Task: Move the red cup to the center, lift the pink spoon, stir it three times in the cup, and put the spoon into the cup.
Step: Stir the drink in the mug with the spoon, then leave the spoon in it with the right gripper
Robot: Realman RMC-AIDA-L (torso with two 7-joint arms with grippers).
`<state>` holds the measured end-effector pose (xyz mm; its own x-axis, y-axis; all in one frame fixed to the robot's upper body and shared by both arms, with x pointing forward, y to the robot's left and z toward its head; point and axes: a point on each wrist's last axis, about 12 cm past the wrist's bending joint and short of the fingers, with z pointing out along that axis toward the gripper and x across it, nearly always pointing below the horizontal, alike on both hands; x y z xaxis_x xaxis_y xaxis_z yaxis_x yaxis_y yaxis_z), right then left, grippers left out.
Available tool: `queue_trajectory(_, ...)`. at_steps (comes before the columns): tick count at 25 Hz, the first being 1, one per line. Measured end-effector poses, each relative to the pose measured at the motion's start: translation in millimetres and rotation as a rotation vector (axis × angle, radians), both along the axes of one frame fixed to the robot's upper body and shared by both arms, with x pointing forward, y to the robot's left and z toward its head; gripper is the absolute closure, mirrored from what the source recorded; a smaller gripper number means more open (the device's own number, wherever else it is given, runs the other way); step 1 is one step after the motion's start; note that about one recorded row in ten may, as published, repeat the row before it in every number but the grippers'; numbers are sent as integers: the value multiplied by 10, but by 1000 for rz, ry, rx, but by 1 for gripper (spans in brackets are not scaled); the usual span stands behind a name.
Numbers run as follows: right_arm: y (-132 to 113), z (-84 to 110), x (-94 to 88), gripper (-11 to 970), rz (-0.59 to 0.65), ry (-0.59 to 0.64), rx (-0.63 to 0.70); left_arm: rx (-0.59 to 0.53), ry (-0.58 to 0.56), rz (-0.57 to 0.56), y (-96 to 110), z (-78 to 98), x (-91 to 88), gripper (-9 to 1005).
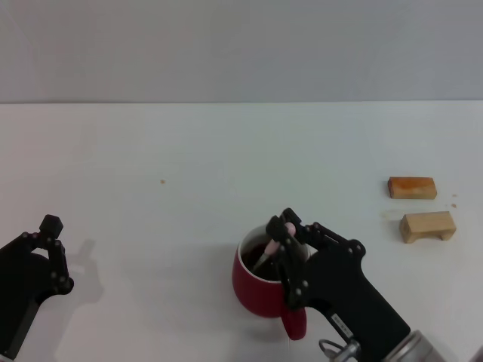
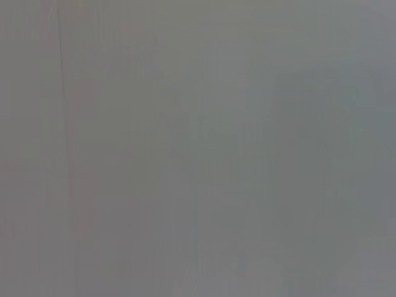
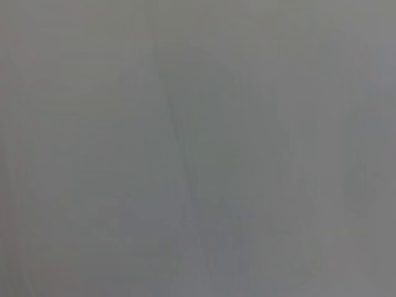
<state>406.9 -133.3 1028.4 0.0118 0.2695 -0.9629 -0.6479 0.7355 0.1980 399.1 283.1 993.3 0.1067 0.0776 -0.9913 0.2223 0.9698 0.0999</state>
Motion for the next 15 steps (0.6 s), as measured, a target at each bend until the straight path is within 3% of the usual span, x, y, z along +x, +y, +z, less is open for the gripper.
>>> queue_trajectory(7,-46,20,205,936,-26,-31,-31,1,1,0,0,-2,5,994)
queue_trajectory(15,-178,13,281,937,-89,-42,-42,8,6,-2,8,-6,25,994)
